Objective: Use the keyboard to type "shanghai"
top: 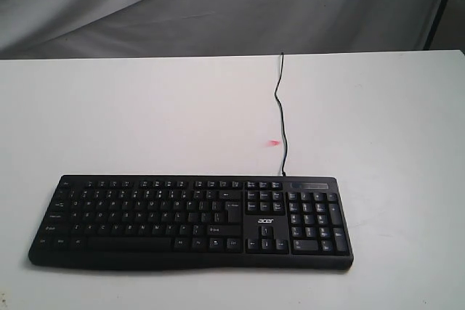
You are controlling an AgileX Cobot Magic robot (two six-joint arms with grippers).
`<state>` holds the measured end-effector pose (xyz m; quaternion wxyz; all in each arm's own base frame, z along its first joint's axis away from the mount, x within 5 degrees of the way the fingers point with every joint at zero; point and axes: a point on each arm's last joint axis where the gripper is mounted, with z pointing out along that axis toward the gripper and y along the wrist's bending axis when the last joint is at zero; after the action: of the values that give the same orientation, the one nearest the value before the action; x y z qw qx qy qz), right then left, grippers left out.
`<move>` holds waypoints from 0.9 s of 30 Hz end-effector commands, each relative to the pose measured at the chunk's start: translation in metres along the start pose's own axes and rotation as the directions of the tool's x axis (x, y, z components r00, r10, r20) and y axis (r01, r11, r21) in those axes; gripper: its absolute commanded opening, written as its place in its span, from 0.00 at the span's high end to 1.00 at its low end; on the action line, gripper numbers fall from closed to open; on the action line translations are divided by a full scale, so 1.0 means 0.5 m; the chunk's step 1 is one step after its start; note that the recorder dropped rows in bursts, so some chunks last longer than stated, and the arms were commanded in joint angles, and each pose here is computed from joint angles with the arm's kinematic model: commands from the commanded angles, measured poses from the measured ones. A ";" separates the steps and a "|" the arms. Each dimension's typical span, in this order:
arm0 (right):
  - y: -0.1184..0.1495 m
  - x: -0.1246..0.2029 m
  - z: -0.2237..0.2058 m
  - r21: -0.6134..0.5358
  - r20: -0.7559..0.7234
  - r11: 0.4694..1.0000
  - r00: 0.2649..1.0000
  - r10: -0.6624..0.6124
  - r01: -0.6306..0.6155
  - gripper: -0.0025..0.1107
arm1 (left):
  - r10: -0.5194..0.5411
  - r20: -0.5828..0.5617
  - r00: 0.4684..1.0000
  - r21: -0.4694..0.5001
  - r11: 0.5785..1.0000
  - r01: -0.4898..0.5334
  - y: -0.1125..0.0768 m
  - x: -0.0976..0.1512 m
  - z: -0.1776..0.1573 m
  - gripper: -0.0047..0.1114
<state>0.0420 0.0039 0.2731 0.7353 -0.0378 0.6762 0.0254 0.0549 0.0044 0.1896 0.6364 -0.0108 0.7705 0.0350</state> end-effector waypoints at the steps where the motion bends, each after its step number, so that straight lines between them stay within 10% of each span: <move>1: 0.000 0.037 0.002 0.010 -0.007 1.000 1.000 -0.005 0.006 0.98 | -0.003 0.010 1.000 -0.002 1.000 0.003 0.000 0.001 0.000 0.95; 27: 0.000 0.164 0.013 0.005 -0.227 0.999 0.973 -0.042 0.044 0.98 | -0.003 0.010 1.000 -0.002 1.000 0.003 0.000 0.001 0.000 0.95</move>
<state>0.0561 0.0046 0.1976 0.6735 -0.0486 0.7375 0.0126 0.0549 0.0044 0.1896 0.6364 -0.0108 0.7705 0.0350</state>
